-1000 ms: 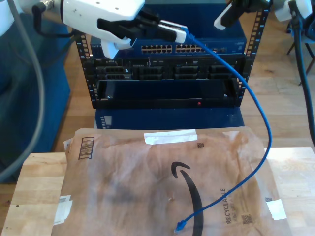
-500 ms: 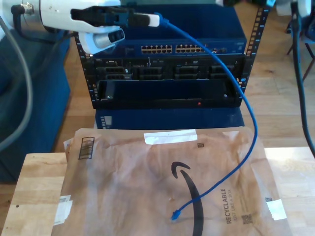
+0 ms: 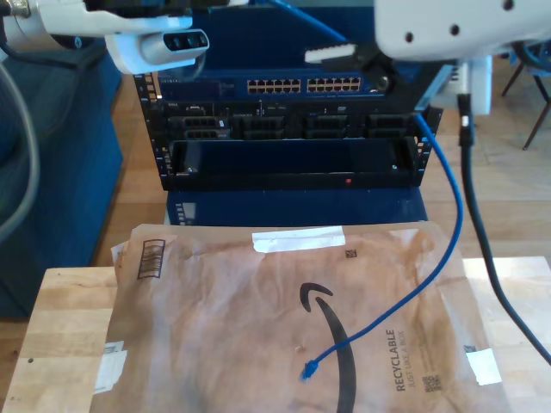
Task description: Grab the cable and plug it in
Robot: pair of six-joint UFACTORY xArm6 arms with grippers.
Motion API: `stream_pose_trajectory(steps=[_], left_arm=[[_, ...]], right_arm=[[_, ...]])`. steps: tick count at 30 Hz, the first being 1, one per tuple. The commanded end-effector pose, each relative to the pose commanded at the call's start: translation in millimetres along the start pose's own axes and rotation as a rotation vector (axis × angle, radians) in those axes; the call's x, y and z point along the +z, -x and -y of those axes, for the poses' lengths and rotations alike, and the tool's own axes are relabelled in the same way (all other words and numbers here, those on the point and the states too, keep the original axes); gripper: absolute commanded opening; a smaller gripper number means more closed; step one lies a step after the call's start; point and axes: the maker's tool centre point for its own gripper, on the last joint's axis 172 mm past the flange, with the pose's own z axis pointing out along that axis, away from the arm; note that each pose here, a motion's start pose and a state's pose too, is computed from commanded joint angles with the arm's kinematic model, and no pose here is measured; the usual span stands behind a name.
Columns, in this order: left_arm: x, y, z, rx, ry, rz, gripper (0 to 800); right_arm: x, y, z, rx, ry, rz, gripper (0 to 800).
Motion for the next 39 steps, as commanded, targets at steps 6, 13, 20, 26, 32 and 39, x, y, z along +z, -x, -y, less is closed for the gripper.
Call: stream_pose_trajectory(steps=[6,13,20,26,32,39], left_arm=[[-0.4,-3.5,-1.2,-0.013,-0.022,0.003,2],[9.4,-7.8,6.4,-0.024,-0.062,-0.016,2],[15.1,-11.3,14.9,-0.045,-0.097,-0.029,2],[14.6,-7.2,19.0,-0.037,-0.119,-0.001,2],[17.9,-8.8,18.5,-0.045,-0.128,-0.001,3],[18.3,-13.0,15.8,-0.087,-0.133,0.004,3]], right_arm=[[10.9,-8.2,9.3,-0.006,-0.066,0.003,693],[12.7,-9.0,16.1,-0.005,-0.087,0.003,692],[16.7,-10.4,18.6,-0.025,-0.098,0.002,690],[26.8,-19.2,12.7,-0.017,-0.101,-0.009,642],[33.6,-13.8,3.5,-0.025,-0.082,0.005,580],[42.2,-6.5,-1.6,-0.075,-0.098,0.022,577]])
